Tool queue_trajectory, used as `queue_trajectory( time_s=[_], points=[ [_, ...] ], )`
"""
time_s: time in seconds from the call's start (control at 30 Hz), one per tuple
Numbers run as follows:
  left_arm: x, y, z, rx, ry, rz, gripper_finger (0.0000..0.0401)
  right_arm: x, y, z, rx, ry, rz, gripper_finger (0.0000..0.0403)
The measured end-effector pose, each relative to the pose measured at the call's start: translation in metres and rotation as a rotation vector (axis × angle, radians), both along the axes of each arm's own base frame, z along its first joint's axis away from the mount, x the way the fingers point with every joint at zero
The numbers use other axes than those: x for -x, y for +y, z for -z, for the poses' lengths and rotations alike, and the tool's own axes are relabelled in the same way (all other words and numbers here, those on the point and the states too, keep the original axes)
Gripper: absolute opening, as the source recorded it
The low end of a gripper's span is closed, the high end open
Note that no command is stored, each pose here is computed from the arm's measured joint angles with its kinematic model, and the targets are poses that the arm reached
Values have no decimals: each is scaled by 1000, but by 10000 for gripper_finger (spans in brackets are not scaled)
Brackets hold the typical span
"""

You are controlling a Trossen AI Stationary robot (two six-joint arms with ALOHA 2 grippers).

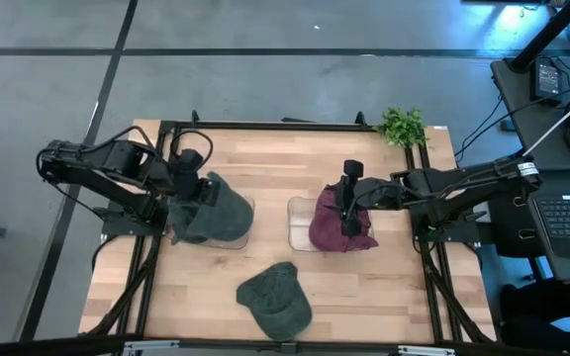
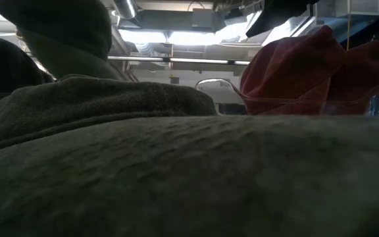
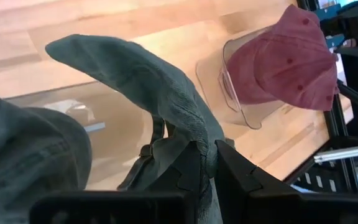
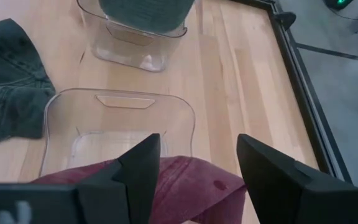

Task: Pick & Place hat
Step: Put the left black cap into the left transparent bin

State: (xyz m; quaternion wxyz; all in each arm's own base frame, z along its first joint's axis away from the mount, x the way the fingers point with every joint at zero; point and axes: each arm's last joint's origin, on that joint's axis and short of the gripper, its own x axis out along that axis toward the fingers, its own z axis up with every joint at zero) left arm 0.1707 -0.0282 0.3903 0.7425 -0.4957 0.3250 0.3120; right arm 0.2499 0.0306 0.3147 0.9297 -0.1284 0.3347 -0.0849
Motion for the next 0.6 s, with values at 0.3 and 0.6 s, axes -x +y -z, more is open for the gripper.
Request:
queue_trajectory(
  time_s=[0.3,0.6],
  points=[
    [9,2,-1,-3,15,-18,22,0,0,0,0,1,0,211],
    [0,1,8,35,77,-127,27,0,0,0,0,1,0,211]
  ],
)
